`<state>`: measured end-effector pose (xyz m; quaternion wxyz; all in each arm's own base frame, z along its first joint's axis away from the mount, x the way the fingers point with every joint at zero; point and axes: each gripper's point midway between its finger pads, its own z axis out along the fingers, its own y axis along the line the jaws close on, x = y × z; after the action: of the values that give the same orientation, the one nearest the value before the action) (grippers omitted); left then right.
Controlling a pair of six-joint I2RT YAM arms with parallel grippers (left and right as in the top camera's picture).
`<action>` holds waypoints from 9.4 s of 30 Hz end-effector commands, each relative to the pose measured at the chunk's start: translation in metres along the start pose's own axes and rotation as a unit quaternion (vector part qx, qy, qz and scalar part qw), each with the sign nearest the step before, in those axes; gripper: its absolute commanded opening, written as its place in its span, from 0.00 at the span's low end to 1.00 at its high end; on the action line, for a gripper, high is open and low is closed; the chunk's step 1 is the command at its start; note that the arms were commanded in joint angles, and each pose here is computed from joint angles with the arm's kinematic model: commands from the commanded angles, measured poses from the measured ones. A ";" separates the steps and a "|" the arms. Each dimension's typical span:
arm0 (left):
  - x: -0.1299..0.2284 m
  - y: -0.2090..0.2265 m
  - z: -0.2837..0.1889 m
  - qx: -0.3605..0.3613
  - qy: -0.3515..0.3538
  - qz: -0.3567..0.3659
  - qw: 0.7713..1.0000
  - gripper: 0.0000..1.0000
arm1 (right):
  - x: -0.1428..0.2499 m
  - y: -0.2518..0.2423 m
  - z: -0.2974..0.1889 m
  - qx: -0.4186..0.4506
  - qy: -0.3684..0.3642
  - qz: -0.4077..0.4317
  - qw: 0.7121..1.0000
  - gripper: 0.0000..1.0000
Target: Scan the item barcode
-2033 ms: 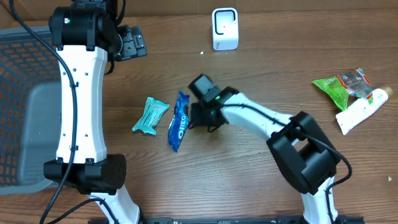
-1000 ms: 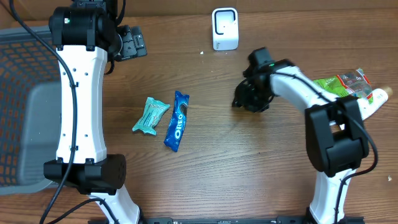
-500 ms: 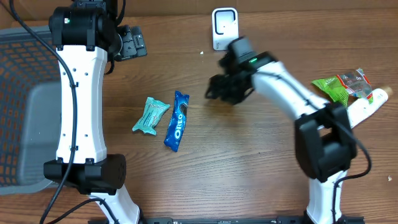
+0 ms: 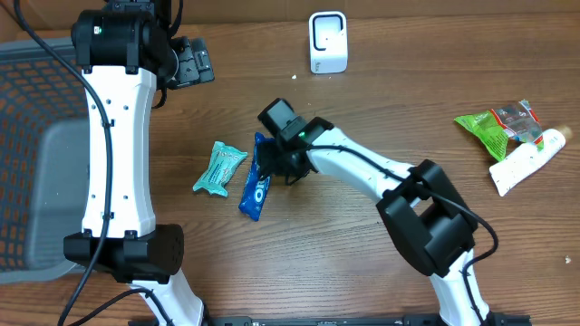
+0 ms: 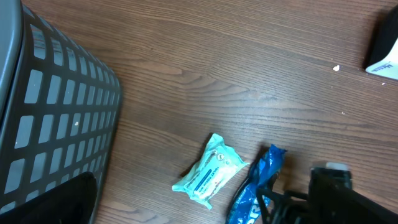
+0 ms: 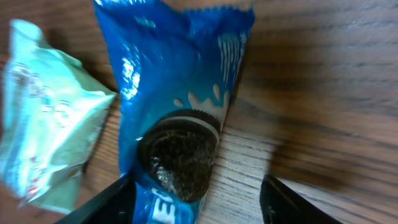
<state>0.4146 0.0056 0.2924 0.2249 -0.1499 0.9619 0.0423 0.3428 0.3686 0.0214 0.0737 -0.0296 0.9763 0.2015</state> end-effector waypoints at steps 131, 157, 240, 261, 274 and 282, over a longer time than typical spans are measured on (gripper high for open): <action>-0.001 0.001 0.000 -0.006 -0.002 0.008 1.000 1.00 | -0.027 -0.090 -0.120 -0.261 0.044 -0.323 0.909 0.04; -0.001 0.001 0.000 -0.006 -0.002 0.008 1.000 1.00 | -0.076 -0.152 -0.122 -0.097 0.037 -0.162 0.981 0.40; -0.001 0.001 0.001 -0.006 -0.002 0.009 1.000 1.00 | -0.012 -0.149 -0.023 -0.033 0.094 -0.363 0.927 0.81; -0.001 0.001 0.001 -0.006 -0.002 0.009 1.000 0.99 | -0.008 -0.164 -0.016 -0.096 0.107 -0.213 0.967 0.55; -0.001 0.001 0.001 -0.006 -0.002 0.009 1.000 0.99 | -0.013 -0.180 -0.040 -0.177 0.096 -0.194 0.960 0.70; -0.001 0.001 0.001 -0.006 -0.002 0.009 1.000 1.00 | -0.008 -0.160 -0.020 -0.155 0.097 -0.249 0.951 0.72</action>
<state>0.4146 0.0056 0.2924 0.2249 -0.1499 0.9619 0.0423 0.3806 0.2137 0.0182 0.0628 -0.2859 0.8857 0.3604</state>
